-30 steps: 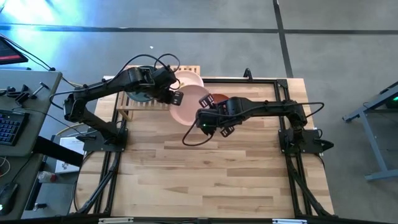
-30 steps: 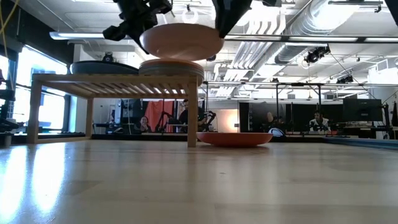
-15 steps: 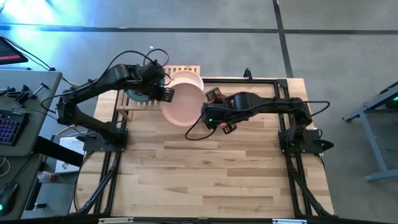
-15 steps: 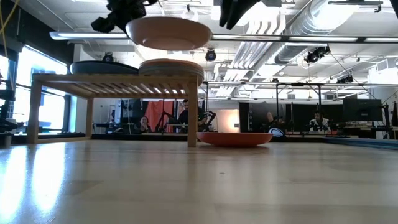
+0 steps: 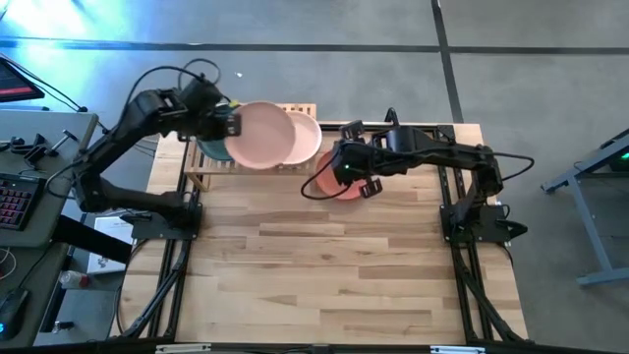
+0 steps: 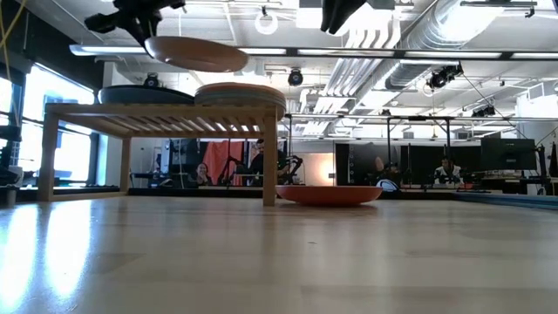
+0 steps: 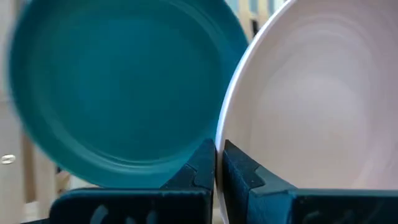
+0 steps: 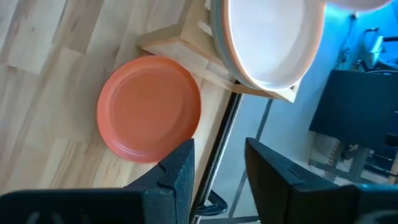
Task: Place and stack plates onto a shelf
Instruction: Stack the light pink plate on top of the black plate on the shelf
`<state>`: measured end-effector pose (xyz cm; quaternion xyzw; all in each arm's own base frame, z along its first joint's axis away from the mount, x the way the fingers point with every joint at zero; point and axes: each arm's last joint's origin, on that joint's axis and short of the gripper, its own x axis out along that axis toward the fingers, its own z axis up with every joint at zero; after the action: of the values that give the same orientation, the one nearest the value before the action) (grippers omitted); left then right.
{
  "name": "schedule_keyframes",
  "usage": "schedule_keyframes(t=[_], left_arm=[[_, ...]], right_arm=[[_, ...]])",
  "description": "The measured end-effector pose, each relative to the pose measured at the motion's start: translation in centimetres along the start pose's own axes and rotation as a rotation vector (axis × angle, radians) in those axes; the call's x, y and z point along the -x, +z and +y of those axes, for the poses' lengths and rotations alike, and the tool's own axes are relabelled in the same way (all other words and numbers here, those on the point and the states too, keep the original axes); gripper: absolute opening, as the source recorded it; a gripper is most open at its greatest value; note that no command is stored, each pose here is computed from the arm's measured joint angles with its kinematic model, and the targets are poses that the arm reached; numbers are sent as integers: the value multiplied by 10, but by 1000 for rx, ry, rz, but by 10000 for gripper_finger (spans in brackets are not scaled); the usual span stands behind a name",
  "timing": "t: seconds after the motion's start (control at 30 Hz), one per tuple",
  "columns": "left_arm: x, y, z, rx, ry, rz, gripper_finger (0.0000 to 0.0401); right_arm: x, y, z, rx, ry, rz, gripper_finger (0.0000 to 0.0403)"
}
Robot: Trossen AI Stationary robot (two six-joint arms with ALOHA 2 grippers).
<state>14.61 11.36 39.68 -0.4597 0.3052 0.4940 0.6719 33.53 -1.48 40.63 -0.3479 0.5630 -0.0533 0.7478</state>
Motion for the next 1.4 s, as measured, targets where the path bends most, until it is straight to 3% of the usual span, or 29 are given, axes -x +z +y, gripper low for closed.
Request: schedule_keyframes(t=[0.13, 0.4, 0.53, 0.93, 1.17, 1.4], left_arm=[[5, 7, 15, 68, 33, -21, 1], [7, 14, 51, 171, 229, 59, 1], [12, 19, 59, 200, 199, 23, 1], [12, 33, 85, 292, 247, 26, 1], [-19, 36, 93, 298, 267, 73, 1], [-32, 39, 93, 300, 198, 61, 1]], right_arm=[[-3, -3, -3, -13, 55, -12, 119], [-7, -13, -5, -60, 128, 39, 119], [-8, -16, -6, -65, 149, 52, 119], [-9, -17, -5, -78, 156, 62, 119], [-9, -17, -5, -84, 156, 62, 119], [-9, -17, -5, -83, 156, 63, 119]])
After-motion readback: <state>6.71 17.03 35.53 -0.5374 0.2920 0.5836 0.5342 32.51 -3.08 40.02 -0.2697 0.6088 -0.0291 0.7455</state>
